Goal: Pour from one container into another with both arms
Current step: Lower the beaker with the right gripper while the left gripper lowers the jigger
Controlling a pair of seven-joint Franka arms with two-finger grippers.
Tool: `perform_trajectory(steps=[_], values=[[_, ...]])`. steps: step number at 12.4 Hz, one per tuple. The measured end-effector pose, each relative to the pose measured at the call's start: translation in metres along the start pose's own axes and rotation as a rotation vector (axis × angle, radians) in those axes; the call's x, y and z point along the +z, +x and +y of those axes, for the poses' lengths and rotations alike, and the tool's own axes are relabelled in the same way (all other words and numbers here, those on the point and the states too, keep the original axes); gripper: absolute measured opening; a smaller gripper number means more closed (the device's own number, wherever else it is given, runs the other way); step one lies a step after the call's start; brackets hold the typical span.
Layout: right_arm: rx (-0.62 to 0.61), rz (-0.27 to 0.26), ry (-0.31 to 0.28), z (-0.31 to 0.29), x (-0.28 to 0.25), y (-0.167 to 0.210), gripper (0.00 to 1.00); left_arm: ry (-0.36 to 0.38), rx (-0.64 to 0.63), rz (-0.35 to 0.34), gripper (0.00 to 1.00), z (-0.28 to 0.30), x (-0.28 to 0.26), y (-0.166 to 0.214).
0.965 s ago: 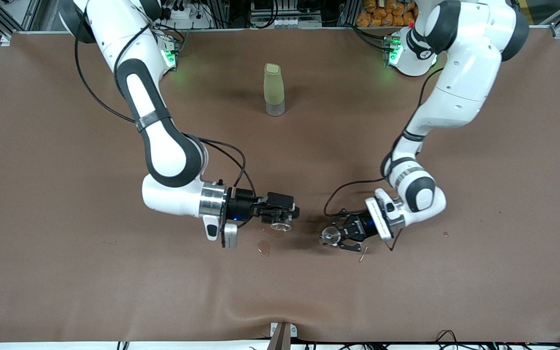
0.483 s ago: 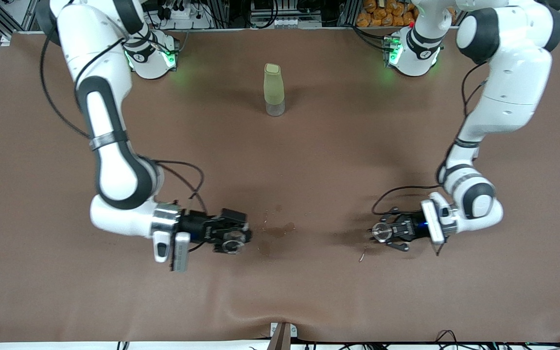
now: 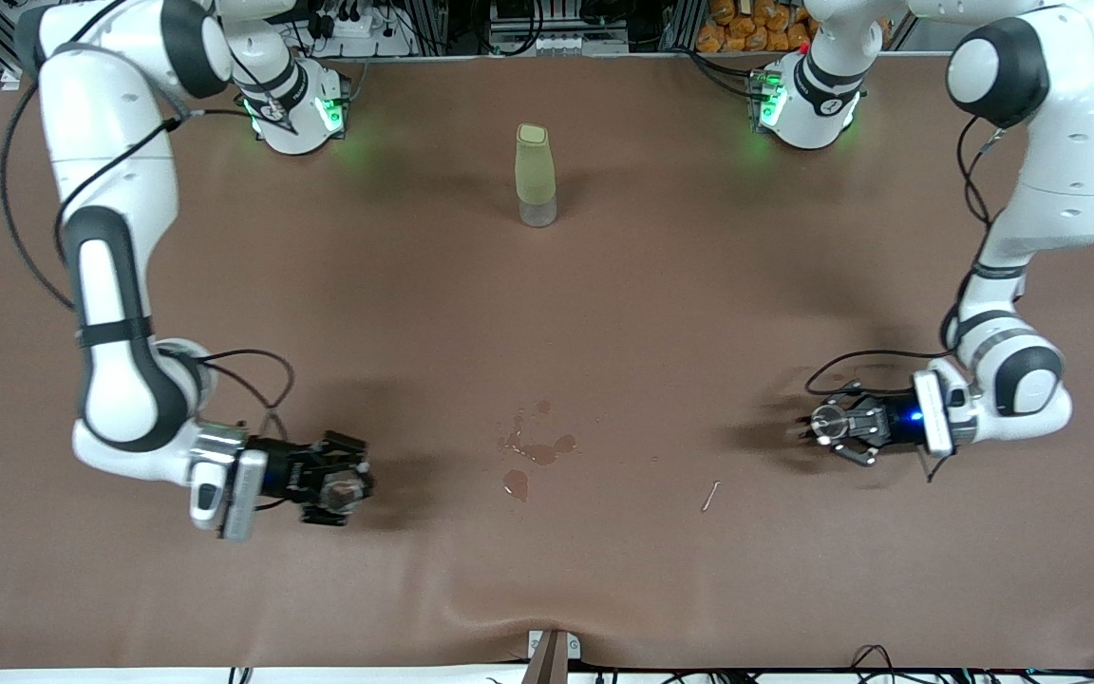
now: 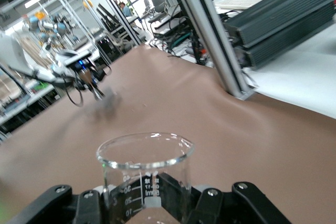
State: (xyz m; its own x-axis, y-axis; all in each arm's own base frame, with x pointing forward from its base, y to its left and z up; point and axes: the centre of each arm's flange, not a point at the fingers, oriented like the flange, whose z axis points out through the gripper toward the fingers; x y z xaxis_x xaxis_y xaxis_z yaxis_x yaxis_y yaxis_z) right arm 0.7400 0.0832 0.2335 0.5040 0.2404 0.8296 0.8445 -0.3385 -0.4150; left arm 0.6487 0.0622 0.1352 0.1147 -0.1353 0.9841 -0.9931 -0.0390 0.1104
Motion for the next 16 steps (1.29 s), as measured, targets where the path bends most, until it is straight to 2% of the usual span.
perform_trajectory(steps=[5,9,11,15,16], values=[[-0.29,-0.006,-0.123,0.063,-0.1,-0.092,0.12,-0.044,-0.038,-0.002,0.21,0.029,-0.069,-0.021],[-0.342,-0.063,-0.182,0.088,-0.172,-0.153,0.12,-0.059,-0.069,-0.007,0.21,0.048,-0.095,-0.048],[-0.395,-0.069,-0.207,0.093,-0.195,-0.17,0.12,-0.066,-0.047,-0.01,0.21,0.052,-0.098,-0.055],[-0.402,-0.076,-0.211,0.101,-0.203,-0.218,0.12,-0.081,0.02,0.007,0.21,0.054,-0.087,-0.068],[-0.399,-0.062,-0.209,0.101,-0.202,-0.222,0.12,-0.083,0.035,0.008,0.21,0.053,-0.085,-0.069]])
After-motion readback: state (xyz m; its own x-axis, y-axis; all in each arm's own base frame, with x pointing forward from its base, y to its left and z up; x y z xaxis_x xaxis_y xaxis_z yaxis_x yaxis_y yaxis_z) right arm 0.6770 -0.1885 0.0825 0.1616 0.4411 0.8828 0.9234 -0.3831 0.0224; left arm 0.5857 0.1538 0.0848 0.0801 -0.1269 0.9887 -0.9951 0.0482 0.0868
